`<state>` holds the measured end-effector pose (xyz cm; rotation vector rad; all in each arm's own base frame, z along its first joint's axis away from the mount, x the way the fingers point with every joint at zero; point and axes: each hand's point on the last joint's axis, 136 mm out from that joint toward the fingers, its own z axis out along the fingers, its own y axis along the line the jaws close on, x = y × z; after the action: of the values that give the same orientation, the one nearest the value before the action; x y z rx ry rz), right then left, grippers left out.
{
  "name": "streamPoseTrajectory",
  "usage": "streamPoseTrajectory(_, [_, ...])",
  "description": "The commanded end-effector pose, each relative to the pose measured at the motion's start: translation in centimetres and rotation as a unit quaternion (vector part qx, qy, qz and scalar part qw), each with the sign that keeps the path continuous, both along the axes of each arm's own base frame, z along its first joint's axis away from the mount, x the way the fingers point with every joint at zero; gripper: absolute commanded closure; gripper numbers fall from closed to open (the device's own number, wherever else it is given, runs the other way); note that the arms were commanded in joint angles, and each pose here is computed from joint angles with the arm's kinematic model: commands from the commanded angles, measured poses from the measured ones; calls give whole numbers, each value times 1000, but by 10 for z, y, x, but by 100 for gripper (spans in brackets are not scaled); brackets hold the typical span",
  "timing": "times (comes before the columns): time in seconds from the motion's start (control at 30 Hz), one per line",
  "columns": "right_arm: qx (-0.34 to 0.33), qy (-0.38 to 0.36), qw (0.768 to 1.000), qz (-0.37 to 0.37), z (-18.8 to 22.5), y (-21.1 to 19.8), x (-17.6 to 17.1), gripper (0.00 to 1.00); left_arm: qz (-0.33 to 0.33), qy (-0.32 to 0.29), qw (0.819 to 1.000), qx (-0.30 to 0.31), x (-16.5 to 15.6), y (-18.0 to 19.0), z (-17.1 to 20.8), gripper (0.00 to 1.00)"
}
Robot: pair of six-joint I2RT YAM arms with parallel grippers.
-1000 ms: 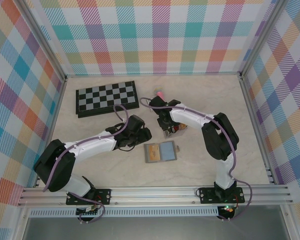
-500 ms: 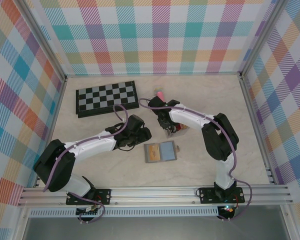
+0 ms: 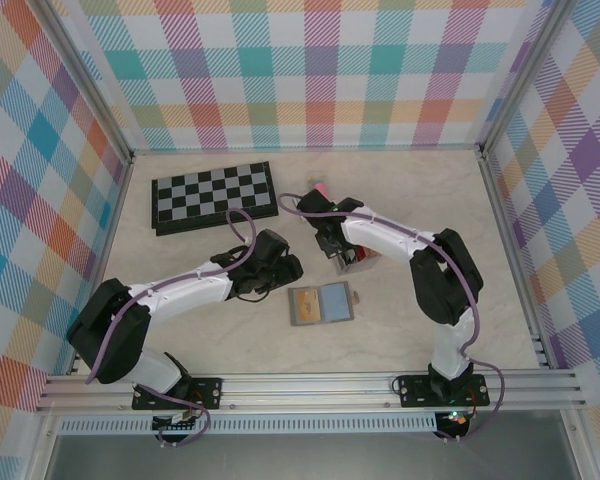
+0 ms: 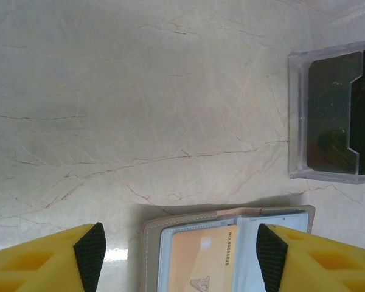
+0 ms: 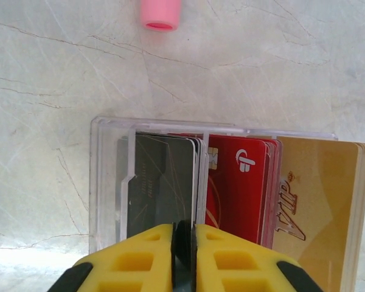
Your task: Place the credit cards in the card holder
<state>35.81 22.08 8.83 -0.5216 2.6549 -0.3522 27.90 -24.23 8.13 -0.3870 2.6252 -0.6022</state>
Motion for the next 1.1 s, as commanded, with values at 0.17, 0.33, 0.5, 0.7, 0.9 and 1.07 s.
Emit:
streamPoseTrajectory(0.17, [124, 12, 992, -9, 43, 13, -21, 96, -3, -5, 1000, -11, 4, 1, 5, 31])
streamPoseTrajectory(0.33, [247, 18, 968, -29, 73, 16, -34, 98, -31, -11, 995, -92, 10, -18, 21, 31])
streamPoseTrajectory(0.5, [430, 36, 901, -51, 105, 13, -49, 99, -64, -29, 966, -249, 24, -47, 56, 27])
streamPoseTrajectory(0.7, [597, 67, 797, -60, 134, 11, -58, 99, -97, -48, 918, -381, 34, -79, 97, 27])
streamPoseTrajectory(0.9, [644, 91, 758, -54, 139, 17, -62, 99, -107, -52, 906, -407, 40, -88, 108, 31])
streamPoseTrajectory(1.07, [654, 105, 746, -62, 133, 20, -58, 98, -111, -58, 899, -419, 39, -89, 117, 48])
